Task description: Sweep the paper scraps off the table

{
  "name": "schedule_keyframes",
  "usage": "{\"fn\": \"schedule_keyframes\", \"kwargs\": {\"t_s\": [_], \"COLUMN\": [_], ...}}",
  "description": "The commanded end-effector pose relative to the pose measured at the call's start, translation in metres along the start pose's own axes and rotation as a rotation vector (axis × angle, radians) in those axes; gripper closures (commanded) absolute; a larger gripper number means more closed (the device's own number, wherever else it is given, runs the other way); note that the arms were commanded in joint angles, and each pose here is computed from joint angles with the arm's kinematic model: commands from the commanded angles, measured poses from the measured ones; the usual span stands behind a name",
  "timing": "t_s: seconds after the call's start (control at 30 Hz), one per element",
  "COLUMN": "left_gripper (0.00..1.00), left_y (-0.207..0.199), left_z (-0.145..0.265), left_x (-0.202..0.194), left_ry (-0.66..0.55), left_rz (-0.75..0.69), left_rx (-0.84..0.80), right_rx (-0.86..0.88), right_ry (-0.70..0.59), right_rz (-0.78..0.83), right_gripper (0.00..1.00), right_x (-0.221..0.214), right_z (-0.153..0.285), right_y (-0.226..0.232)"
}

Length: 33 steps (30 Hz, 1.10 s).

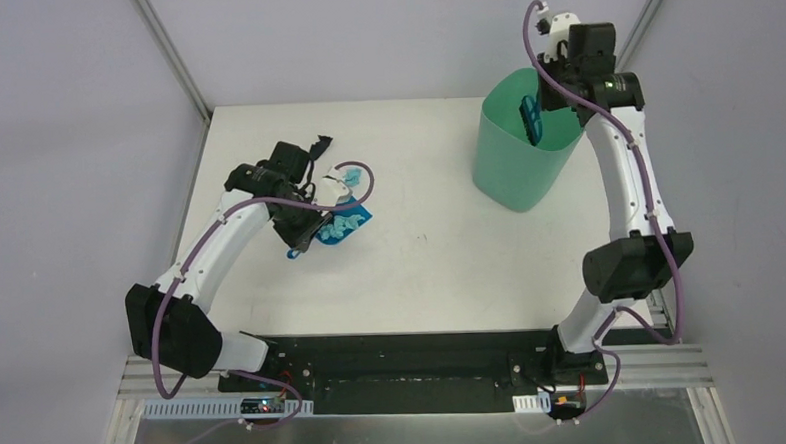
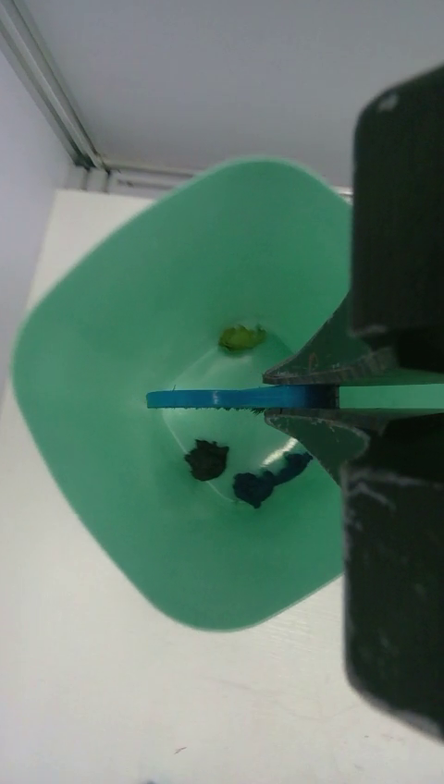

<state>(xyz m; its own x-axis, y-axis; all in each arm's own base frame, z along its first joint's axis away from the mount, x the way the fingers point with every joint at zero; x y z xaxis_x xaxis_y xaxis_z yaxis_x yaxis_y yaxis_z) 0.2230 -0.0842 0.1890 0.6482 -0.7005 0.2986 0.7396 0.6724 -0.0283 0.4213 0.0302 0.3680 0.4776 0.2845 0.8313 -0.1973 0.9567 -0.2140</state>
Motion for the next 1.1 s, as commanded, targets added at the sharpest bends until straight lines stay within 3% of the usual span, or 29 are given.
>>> {"fn": "schedule_keyframes", "kwargs": {"t_s": [0.0, 0.23, 0.53, 0.73, 0.9, 1.07], "left_gripper": [1.0, 1.0, 1.0, 1.0, 1.0, 1.0], "left_y": [-0.007, -0.01, -0.008, -0.007, -0.003, -0.002], "left_z": [0.01, 0.009, 0.009, 0.015, 0.028, 0.051], "left_x": [0.001, 0.004, 0.007, 0.012, 0.024, 0.055], "left_ry": [-0.056, -0.069, -0.067, -0.083, -0.109, -0.138], "left_rz": [0.009, 0.017, 0.007, 0.002, -0.01, -0.062], "left_rx": [-0.001, -0.02, -0.019, -0.014, 0.004, 0.021], "right_rx": [0.08, 0.28, 0.636, 0.764, 0.74, 0.434], "right_ry": [0.087, 0.183, 0.176, 0.137, 0.095, -0.055], "right_rz": [0.003, -0.061, -0.11, -0.153, -0.086, 0.038], "right_gripper": [1.0, 1.0, 1.0, 1.0, 1.0, 1.0], "right_x": [-0.015, -0.038, -0.03, -0.011, -0.002, 0.022], "right_z": [-0.017, -0.048, -0.016, 0.01, 0.029, 0.064], "right_y": [0.013, 0.046, 0.116, 0.145, 0.149, 0.095]}}
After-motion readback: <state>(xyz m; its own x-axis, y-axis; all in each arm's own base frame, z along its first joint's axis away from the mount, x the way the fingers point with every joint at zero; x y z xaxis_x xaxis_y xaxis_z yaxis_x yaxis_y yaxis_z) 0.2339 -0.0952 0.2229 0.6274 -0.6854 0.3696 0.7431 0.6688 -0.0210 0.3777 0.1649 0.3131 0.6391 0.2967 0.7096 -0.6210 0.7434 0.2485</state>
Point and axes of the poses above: each gripper's point midway between its finger pads, its own z axis back along the fingers, its own y axis along the line the jaws close on, x = y × z, the point moved 4 cm from there along z, back along the fingers, and after that the axes turned 3 degrees about z, right-handed, at the moved point
